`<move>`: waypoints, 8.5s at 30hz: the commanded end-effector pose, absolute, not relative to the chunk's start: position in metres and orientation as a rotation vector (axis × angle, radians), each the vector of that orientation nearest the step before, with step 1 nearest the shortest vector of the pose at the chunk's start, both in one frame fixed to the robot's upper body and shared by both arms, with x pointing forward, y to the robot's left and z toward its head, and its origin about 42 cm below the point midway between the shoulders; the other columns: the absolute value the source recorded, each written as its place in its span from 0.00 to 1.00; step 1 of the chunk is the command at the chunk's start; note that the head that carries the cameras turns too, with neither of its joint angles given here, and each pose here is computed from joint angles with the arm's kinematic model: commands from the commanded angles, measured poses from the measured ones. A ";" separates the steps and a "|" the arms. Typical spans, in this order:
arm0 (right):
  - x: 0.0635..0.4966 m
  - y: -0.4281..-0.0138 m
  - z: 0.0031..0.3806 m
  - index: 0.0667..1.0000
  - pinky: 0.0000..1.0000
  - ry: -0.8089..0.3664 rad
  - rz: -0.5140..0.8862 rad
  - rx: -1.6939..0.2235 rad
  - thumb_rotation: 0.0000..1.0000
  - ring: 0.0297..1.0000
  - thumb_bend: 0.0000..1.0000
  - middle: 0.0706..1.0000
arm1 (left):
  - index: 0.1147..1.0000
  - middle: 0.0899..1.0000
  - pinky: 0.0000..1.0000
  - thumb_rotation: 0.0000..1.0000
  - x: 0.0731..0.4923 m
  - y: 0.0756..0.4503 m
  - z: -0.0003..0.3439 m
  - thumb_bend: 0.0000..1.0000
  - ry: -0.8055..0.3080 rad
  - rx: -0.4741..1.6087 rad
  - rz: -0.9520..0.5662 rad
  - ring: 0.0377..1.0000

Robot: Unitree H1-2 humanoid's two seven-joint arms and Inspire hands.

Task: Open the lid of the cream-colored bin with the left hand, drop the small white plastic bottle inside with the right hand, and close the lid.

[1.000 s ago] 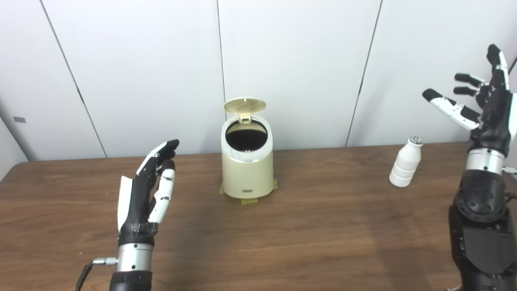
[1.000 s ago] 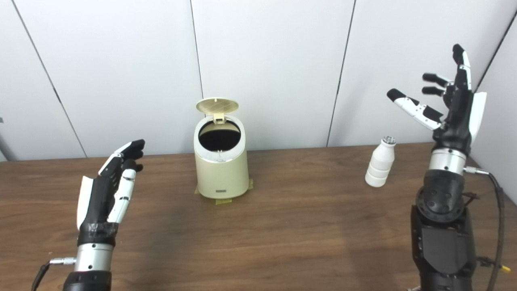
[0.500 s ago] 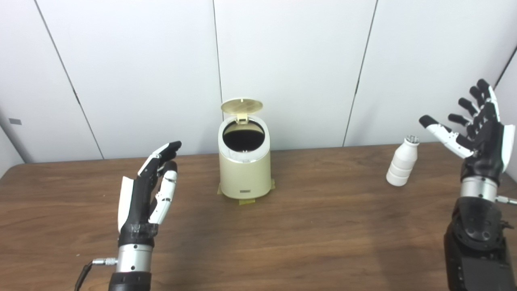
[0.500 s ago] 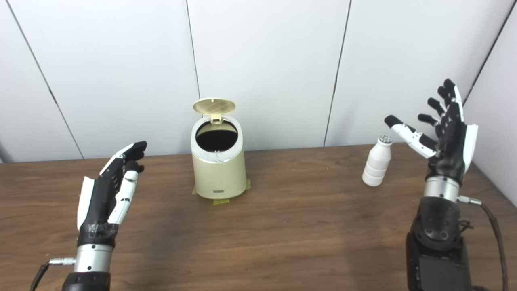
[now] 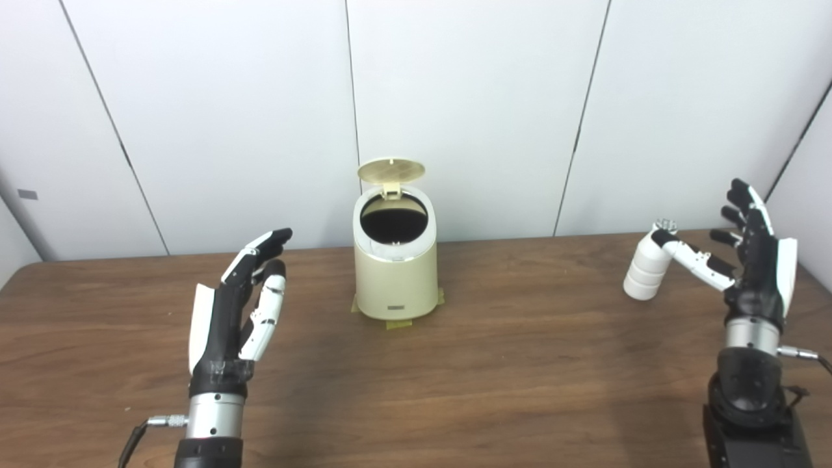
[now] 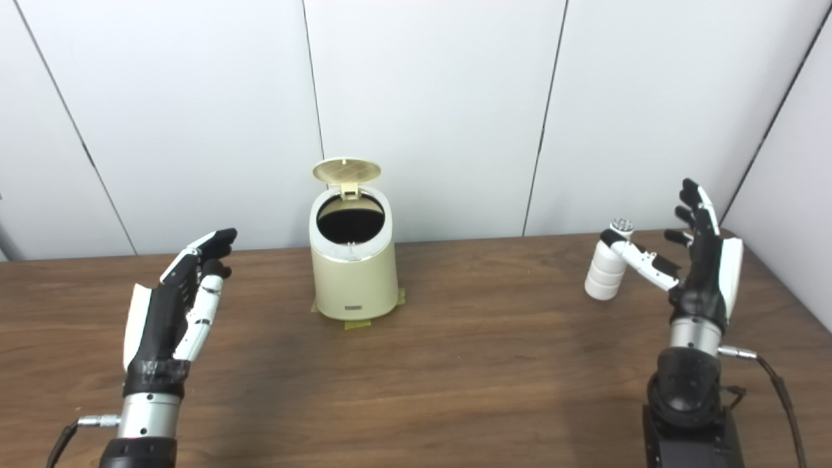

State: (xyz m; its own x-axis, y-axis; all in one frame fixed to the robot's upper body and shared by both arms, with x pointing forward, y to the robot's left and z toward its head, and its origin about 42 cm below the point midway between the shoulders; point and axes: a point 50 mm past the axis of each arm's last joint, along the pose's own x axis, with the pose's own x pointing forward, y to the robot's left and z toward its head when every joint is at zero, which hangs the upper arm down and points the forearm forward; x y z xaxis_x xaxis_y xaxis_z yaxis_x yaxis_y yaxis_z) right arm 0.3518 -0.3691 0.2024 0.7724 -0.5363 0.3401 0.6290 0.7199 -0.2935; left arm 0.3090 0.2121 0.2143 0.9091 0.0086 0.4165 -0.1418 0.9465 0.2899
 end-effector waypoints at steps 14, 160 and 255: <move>0.354 -0.372 0.200 0.95 0.85 -0.217 -0.671 -0.417 0.42 0.94 0.93 0.94 | 0.80 0.83 0.76 0.81 0.311 0.214 0.230 0.32 -0.509 0.326 0.072 0.83; 0.456 -0.394 0.176 0.73 0.45 0.093 -0.547 -0.439 0.13 0.50 0.83 0.59 | 0.79 0.81 0.79 0.84 0.306 0.231 0.235 0.38 -0.501 0.309 0.090 0.82; 0.414 -0.233 0.301 0.46 0.33 -0.303 -0.052 -0.407 0.00 0.41 0.52 0.45 | 0.79 0.80 0.76 0.82 0.309 0.218 0.240 0.36 -0.525 0.304 0.078 0.81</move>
